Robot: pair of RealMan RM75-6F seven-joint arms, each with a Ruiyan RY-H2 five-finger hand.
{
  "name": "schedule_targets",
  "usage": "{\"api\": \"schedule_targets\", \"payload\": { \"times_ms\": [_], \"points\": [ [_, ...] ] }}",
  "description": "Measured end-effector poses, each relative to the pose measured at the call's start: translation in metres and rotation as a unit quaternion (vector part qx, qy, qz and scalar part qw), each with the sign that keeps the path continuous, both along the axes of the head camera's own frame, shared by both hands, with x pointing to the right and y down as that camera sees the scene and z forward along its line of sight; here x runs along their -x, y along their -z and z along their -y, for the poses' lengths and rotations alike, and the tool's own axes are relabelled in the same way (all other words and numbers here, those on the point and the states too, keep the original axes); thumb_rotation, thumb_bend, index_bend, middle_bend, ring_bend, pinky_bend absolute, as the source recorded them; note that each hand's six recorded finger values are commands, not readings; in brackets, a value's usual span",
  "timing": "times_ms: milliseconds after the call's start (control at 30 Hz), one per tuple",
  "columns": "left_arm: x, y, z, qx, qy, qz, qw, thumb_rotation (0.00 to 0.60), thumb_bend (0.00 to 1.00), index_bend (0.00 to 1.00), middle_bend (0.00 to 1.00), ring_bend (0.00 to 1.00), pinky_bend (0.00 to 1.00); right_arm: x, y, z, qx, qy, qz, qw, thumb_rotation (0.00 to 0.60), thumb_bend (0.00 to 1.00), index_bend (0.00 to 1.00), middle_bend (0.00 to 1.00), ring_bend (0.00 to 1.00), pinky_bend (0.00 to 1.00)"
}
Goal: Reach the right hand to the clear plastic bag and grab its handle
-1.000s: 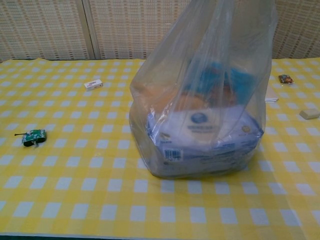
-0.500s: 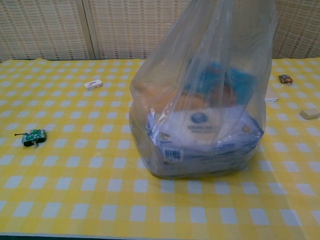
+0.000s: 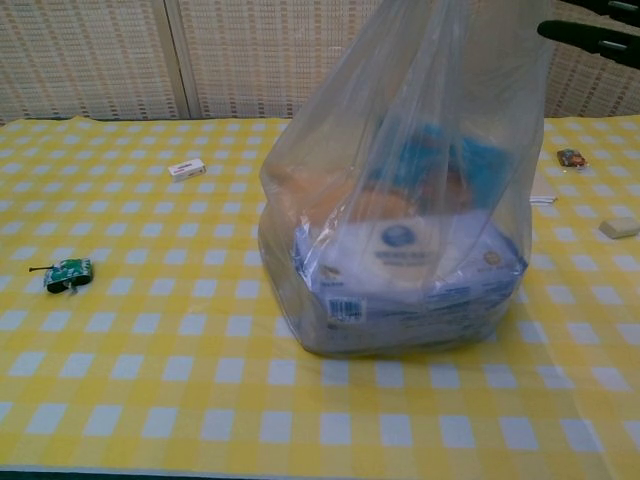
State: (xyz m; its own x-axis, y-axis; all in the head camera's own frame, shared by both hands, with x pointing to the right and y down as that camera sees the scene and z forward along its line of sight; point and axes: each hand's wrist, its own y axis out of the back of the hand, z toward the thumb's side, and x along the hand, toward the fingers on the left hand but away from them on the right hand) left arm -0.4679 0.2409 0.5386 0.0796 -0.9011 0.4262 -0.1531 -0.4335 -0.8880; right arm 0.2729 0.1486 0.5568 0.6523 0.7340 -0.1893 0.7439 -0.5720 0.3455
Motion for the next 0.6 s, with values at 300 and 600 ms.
{"api": "schedule_targets", "payload": {
  "times_ms": [300,600],
  "points": [
    [0.003,0.005,0.000,-0.006,0.002,-0.006,1.0000,0.600,0.31,0.06,0.13,0.07,0.00,0.009,-0.012,0.013,0.009,0.000,-0.015,0.9998,0.600,0.30,0.00,0.00,0.00,0.00],
    [0.006,0.009,0.000,-0.011,0.007,-0.013,0.9998,0.600,0.31,0.07,0.17,0.09,0.00,0.015,-0.027,0.031,0.012,-0.010,-0.043,0.9990,0.600,0.30,0.00,0.00,0.00,0.00]
  ]
}}
